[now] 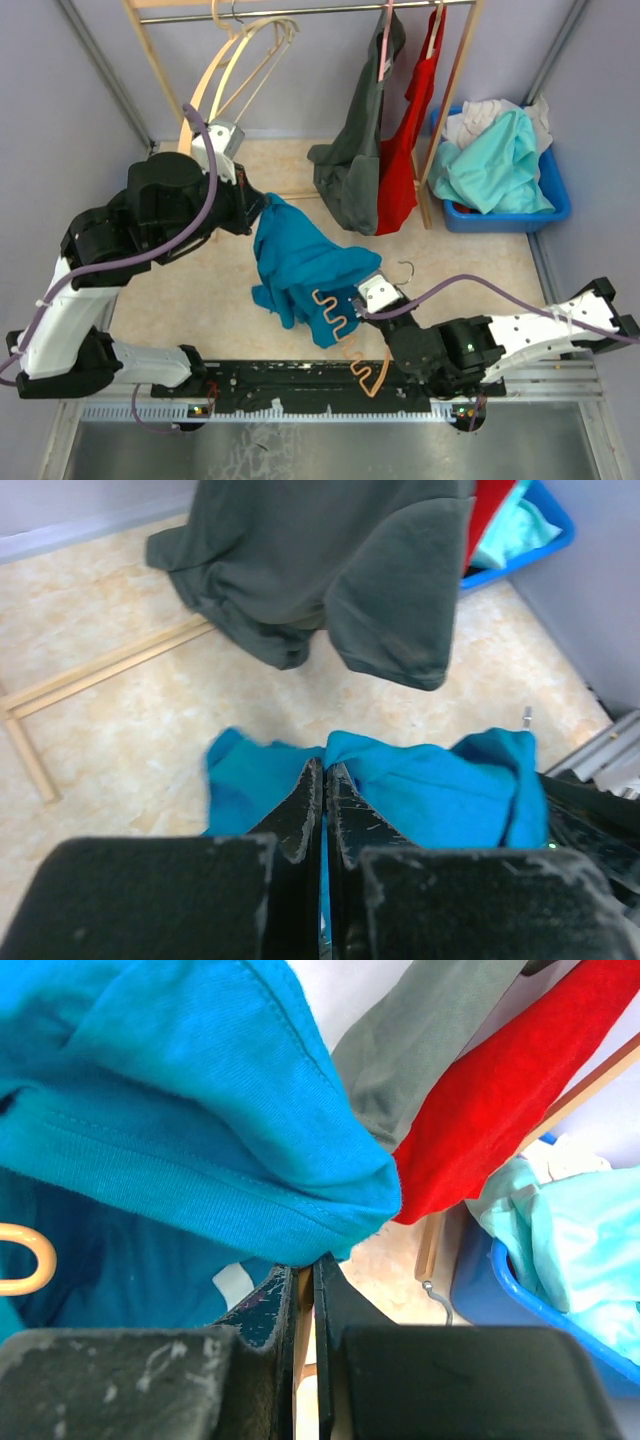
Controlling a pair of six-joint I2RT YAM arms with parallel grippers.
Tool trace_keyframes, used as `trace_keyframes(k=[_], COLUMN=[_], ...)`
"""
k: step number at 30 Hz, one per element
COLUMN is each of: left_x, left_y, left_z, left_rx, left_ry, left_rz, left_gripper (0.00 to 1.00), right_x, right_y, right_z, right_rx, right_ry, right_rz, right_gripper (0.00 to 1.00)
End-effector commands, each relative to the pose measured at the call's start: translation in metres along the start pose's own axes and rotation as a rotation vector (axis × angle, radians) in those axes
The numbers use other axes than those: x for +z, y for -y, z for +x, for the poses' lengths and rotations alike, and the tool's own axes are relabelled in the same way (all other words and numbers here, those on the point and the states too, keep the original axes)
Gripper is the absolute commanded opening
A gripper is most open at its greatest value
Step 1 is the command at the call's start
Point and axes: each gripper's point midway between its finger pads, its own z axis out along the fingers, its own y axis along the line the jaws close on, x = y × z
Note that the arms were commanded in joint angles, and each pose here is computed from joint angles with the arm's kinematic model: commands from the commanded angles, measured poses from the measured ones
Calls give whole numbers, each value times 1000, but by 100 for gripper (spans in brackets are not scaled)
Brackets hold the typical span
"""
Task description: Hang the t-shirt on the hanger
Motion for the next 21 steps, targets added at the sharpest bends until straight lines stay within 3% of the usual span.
trace_keyframes(k=[1, 7, 10, 15, 16, 19, 21], left_x=[-8, 9, 12, 2, -2, -23, -40], left_y=[-31, -44, -53, -57, -53, -39, -33], left_z=[-1, 23, 38, 45, 42, 25, 13], left_rx=[9, 50, 59, 44, 34, -5, -30], left_ry=[19, -55, -85, -87, -75, -2, 48], left_rz=[-161, -242, -275, -261, -229, -109, -41], left_gripper=[0, 0, 6, 40, 43, 65, 66], right_x=[-5, -9, -11, -11, -12, -12, -12], right_y=[14, 14, 16, 20, 21, 25, 27], right_z=[-22, -29, -33, -38, -39, -43, -46], right_rx=[124, 116, 118, 133, 138, 151, 158], right_ry=[36, 49, 52, 52, 51, 49, 48], right_rz=[33, 22, 23, 28, 30, 32, 32], right_gripper=[0, 0, 0, 0, 0, 0, 0])
